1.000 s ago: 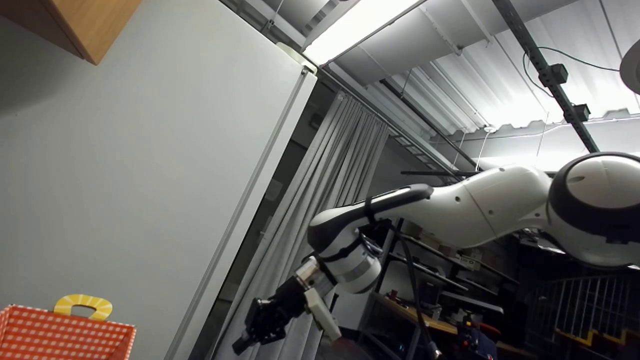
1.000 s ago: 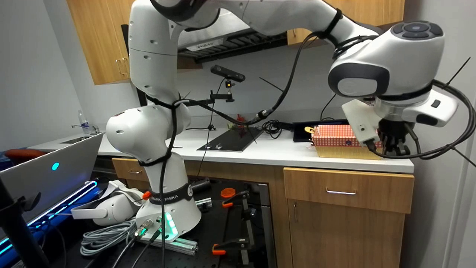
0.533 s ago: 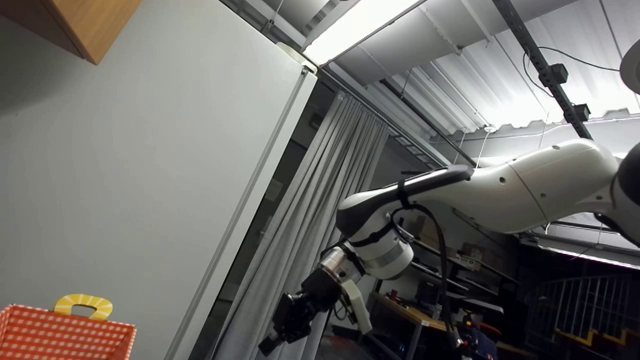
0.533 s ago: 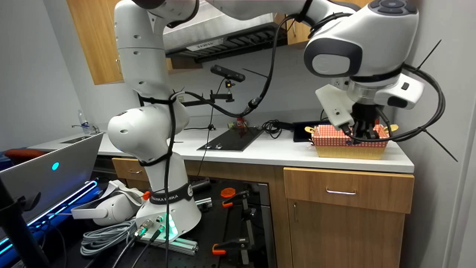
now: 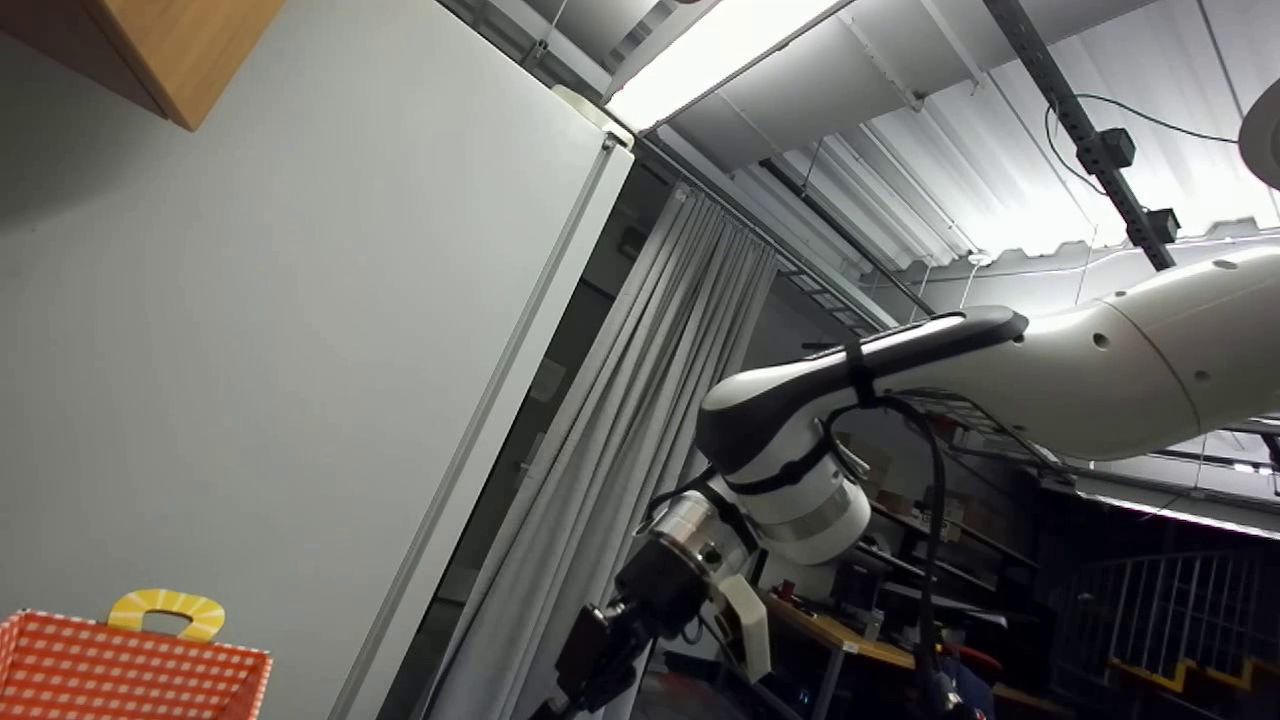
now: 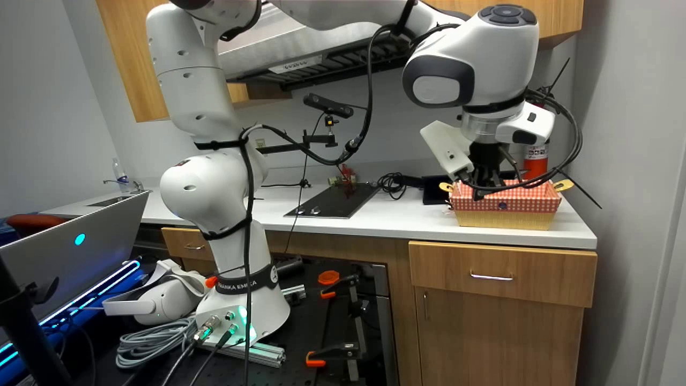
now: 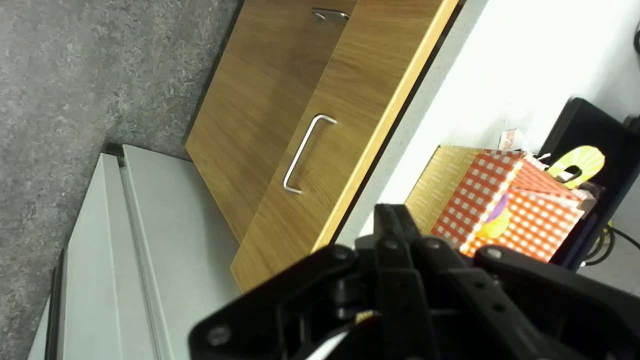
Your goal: Close the bottom drawer on the right
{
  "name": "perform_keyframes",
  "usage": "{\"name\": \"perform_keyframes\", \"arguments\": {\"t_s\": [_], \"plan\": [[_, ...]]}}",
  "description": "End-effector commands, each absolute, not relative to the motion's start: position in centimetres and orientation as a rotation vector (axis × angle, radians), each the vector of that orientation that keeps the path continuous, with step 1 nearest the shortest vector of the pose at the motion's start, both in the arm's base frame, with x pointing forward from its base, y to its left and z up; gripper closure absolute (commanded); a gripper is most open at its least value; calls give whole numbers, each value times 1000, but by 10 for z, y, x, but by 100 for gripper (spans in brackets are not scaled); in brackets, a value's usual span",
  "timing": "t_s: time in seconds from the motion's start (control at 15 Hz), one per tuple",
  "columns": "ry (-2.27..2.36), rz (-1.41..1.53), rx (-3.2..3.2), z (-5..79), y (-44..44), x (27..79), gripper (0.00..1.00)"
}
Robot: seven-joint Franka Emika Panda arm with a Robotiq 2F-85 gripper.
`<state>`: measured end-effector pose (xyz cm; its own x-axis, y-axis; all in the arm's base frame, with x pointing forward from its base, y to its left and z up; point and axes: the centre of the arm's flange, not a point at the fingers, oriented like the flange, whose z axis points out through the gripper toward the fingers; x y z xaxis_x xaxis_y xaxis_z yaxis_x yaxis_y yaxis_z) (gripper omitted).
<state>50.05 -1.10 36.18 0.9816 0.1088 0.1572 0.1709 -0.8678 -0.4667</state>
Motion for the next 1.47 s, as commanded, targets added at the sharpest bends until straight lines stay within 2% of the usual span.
{"name": "perform_keyframes", "arguments": {"t_s": [0.0,0.47,0.53,0.67,1.2,1.27,1.4], "plan": [[-235,-234,-2627,363,1,479,100],[-254,-241,-2641,362,8,473,100],[-256,-235,-2641,362,9,472,74],[-261,-229,-2640,362,9,472,66],[-261,-230,-2634,362,9,473,6],[-260,-230,-2634,362,9,473,0],[-259,-230,-2633,362,9,473,0]]}}
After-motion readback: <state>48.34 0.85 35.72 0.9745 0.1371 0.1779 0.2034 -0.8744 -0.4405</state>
